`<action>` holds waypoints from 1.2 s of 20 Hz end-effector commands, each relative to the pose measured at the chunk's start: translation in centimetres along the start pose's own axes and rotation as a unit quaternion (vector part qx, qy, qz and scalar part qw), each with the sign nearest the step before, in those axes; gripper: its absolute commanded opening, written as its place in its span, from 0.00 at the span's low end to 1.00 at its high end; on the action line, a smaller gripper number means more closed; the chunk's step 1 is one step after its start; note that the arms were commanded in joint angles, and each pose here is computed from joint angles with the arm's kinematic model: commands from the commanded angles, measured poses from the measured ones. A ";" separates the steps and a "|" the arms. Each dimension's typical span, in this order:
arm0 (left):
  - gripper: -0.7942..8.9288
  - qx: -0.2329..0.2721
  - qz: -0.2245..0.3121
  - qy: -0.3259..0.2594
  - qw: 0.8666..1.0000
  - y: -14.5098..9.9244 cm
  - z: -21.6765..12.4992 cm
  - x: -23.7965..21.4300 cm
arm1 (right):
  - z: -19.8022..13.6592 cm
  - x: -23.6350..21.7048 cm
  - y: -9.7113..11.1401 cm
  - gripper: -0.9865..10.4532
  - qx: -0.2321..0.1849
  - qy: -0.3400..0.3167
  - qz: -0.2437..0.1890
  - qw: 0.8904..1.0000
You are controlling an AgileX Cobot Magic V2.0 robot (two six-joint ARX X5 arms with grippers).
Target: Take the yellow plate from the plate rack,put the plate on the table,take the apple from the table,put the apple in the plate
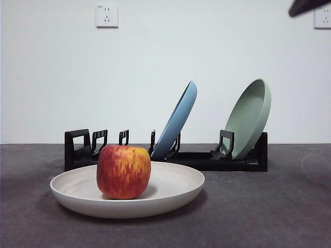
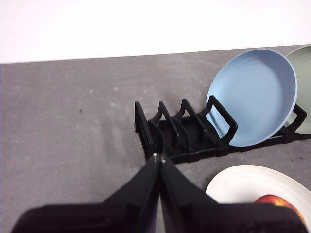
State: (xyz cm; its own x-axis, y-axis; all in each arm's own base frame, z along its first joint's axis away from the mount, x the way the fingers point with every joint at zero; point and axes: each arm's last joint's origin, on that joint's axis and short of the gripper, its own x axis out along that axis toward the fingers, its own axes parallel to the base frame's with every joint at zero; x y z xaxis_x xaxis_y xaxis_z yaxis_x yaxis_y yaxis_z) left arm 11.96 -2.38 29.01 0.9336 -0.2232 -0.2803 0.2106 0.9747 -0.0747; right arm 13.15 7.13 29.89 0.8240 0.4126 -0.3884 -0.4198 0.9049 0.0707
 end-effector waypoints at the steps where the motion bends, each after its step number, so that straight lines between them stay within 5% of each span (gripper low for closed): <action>1: 0.07 -0.012 0.015 -0.004 1.000 0.2 -1.6 -0.2 | -3.2 0.1 -0.4 0.07 0.025 -0.003 -0.020 0.999; 5: 0.07 -0.022 0.025 -0.032 0.999 0.4 -3.4 -0.9 | -6.3 -0.5 -0.7 0.07 0.025 -0.013 -0.025 0.999; 8: 0.07 -0.023 0.021 -0.035 0.999 0.3 -3.4 -1.0 | -6.3 -0.6 -0.7 0.07 0.026 -0.017 -0.024 0.999; 11: 0.08 -0.034 0.024 -0.004 0.999 0.4 -3.9 -0.9 | -6.4 -0.5 -0.7 0.07 0.078 -0.014 -0.021 0.997; 22: 0.08 -0.035 0.028 0.037 0.998 0.4 -4.7 -0.9 | -6.4 -0.5 -0.7 0.07 0.079 -0.009 -0.022 0.997; 24: 0.08 -0.001 0.030 0.036 0.999 0.4 -4.7 -0.9 | -6.5 -0.5 -0.7 0.07 0.079 -0.009 -0.023 0.997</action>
State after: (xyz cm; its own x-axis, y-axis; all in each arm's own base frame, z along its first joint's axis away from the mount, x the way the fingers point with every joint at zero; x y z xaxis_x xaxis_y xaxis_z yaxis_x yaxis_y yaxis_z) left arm 9.84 -1.83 24.88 0.9208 -0.1689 -0.3515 0.1429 0.9848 -0.0989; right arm 10.59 5.56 24.28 0.8479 0.3732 -0.3765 -0.3236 0.9269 0.1899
